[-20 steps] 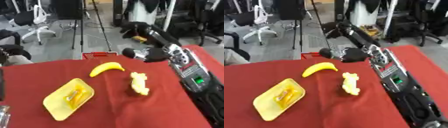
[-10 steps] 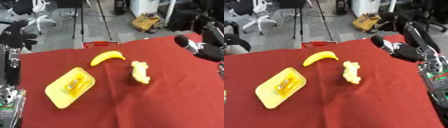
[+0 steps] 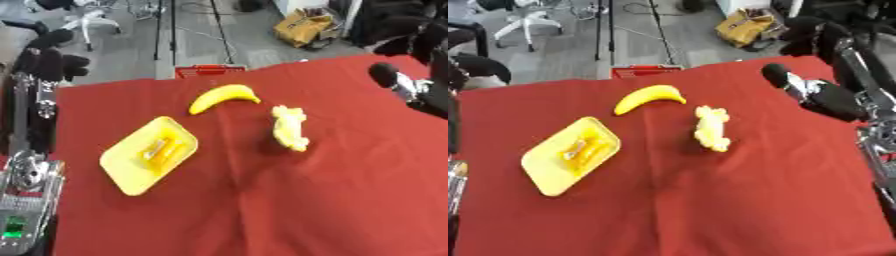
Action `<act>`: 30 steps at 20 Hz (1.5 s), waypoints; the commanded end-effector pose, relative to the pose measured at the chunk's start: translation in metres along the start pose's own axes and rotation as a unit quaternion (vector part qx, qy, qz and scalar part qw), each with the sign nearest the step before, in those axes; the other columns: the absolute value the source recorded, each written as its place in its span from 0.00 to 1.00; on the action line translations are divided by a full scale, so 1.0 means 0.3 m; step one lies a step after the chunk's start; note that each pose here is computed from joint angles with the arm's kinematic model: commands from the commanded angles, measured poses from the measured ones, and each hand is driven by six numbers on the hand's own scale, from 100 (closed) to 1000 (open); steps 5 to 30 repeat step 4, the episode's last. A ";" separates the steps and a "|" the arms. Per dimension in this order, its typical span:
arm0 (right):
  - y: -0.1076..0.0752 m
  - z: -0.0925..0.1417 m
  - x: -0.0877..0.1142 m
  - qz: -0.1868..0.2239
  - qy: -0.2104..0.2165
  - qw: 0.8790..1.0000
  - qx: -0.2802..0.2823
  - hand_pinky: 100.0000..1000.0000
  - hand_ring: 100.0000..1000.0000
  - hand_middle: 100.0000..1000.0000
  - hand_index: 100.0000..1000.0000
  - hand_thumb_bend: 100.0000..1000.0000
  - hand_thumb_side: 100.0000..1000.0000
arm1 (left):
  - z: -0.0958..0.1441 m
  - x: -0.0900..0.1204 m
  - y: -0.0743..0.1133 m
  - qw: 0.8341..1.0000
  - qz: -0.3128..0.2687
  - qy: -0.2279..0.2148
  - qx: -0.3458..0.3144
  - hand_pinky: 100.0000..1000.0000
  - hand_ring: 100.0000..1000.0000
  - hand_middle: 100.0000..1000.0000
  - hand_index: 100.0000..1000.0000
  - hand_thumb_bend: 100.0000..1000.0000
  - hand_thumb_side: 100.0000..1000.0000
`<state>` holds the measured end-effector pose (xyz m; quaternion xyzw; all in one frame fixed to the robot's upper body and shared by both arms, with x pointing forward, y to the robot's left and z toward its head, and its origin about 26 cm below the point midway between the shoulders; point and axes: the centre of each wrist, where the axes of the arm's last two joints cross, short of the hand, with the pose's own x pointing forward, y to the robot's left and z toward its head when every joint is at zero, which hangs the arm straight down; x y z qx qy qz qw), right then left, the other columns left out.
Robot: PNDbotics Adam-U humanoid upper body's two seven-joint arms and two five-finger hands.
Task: Pick up objects on the table and place them in the box.
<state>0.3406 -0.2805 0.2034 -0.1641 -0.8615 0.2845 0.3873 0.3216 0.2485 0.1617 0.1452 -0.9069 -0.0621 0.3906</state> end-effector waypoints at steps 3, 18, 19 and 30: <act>-0.025 -0.013 0.029 0.013 -0.016 1.000 -0.011 0.72 0.66 0.68 0.86 0.64 0.59 | -0.008 0.011 0.013 1.000 0.004 -0.009 0.005 0.59 0.60 0.75 0.80 0.68 0.90; -0.024 -0.013 0.029 0.014 -0.016 1.000 -0.011 0.72 0.66 0.68 0.86 0.64 0.59 | -0.008 0.011 0.013 1.000 0.005 -0.009 0.005 0.59 0.60 0.75 0.80 0.68 0.90; -0.024 -0.013 0.029 0.014 -0.016 1.000 -0.011 0.72 0.66 0.68 0.86 0.64 0.59 | -0.008 0.011 0.013 1.000 0.005 -0.009 0.005 0.59 0.60 0.75 0.80 0.68 0.90; -0.024 -0.013 0.029 0.014 -0.016 1.000 -0.011 0.72 0.66 0.68 0.86 0.64 0.59 | -0.008 0.011 0.013 1.000 0.005 -0.009 0.005 0.59 0.60 0.75 0.80 0.68 0.90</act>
